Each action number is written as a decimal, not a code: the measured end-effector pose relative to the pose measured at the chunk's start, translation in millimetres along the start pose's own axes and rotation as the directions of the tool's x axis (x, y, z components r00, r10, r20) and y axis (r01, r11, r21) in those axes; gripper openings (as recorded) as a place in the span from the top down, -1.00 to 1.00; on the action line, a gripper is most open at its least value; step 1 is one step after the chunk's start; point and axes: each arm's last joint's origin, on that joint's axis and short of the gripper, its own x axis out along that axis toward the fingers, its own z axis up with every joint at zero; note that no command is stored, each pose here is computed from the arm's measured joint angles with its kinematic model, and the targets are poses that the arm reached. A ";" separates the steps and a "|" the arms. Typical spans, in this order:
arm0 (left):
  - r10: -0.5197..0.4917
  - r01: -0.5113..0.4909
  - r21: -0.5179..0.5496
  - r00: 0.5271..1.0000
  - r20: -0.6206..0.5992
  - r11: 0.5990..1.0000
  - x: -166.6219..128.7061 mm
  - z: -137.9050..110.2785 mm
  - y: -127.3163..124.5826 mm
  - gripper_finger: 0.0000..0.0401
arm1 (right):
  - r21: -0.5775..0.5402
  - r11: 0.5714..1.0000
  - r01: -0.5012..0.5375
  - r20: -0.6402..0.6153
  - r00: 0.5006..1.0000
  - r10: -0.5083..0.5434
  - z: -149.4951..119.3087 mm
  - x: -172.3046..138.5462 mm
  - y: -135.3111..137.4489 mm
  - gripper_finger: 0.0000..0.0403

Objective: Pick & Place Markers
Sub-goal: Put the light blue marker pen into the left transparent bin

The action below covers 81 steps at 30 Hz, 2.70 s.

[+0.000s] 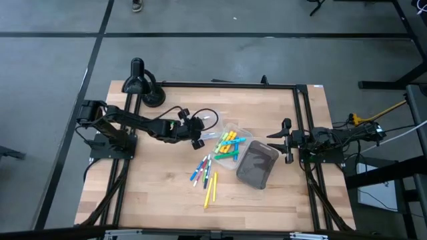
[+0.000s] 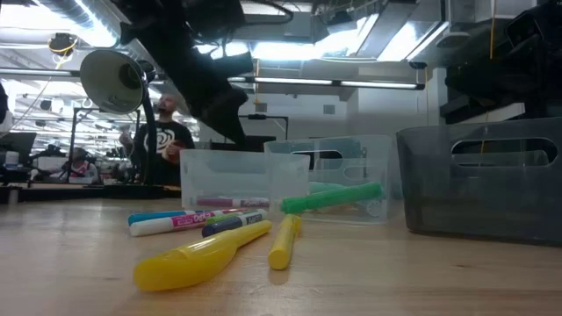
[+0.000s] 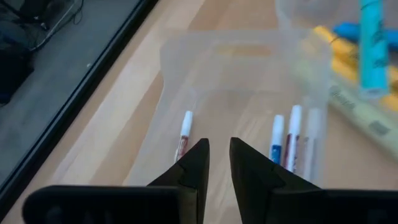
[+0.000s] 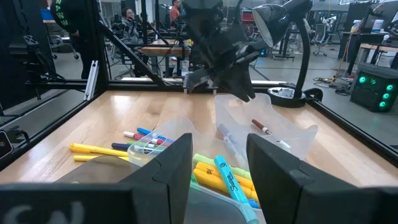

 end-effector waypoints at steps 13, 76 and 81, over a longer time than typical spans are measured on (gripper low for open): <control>-0.271 0.270 0.025 0.961 0.048 0.963 -43.4 -10.0 -52.7 0.73 | 0.000 1.000 0.000 0.000 1.000 0.000 0.0 0.0 0.0 0.25; -0.306 0.277 -0.287 0.950 -0.061 0.917 -43.1 -75.3 -131.7 0.81 | 0.000 1.000 0.000 0.000 1.000 0.000 0.0 0.0 0.0 0.25; -0.284 0.259 -0.283 0.957 -0.050 0.923 -42.9 -75.2 -130.9 0.74 | 0.000 1.000 0.000 0.000 1.000 0.000 0.1 0.0 0.0 0.25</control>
